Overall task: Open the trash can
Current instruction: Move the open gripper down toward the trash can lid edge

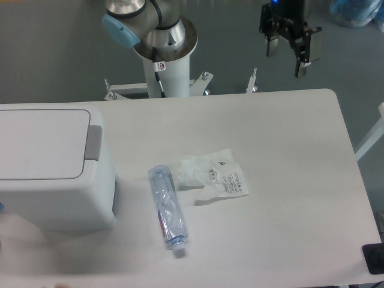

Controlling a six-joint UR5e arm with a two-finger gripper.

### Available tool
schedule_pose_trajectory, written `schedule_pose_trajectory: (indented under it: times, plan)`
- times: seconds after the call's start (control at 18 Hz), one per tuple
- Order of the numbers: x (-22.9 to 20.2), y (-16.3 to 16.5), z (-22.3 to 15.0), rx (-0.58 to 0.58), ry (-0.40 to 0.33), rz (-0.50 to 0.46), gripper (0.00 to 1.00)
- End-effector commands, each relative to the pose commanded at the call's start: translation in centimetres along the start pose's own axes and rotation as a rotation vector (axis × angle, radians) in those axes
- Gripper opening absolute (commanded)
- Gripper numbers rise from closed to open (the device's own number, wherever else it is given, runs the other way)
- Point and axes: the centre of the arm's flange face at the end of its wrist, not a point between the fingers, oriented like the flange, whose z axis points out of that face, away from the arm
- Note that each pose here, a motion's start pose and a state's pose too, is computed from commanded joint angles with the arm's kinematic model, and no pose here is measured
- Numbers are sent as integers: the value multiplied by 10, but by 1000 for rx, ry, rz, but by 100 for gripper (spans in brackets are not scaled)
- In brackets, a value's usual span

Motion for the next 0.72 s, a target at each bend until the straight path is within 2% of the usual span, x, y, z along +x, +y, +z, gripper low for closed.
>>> schedule_pose_trajectory:
  times: [0.33,0.5,0.72]
  plan:
    - [1,-7,-1,-5,-15,9,100]
    - [0,-14,3,20,-12,-116,100]
    - [-6,-53,14,59,8,-196,100]
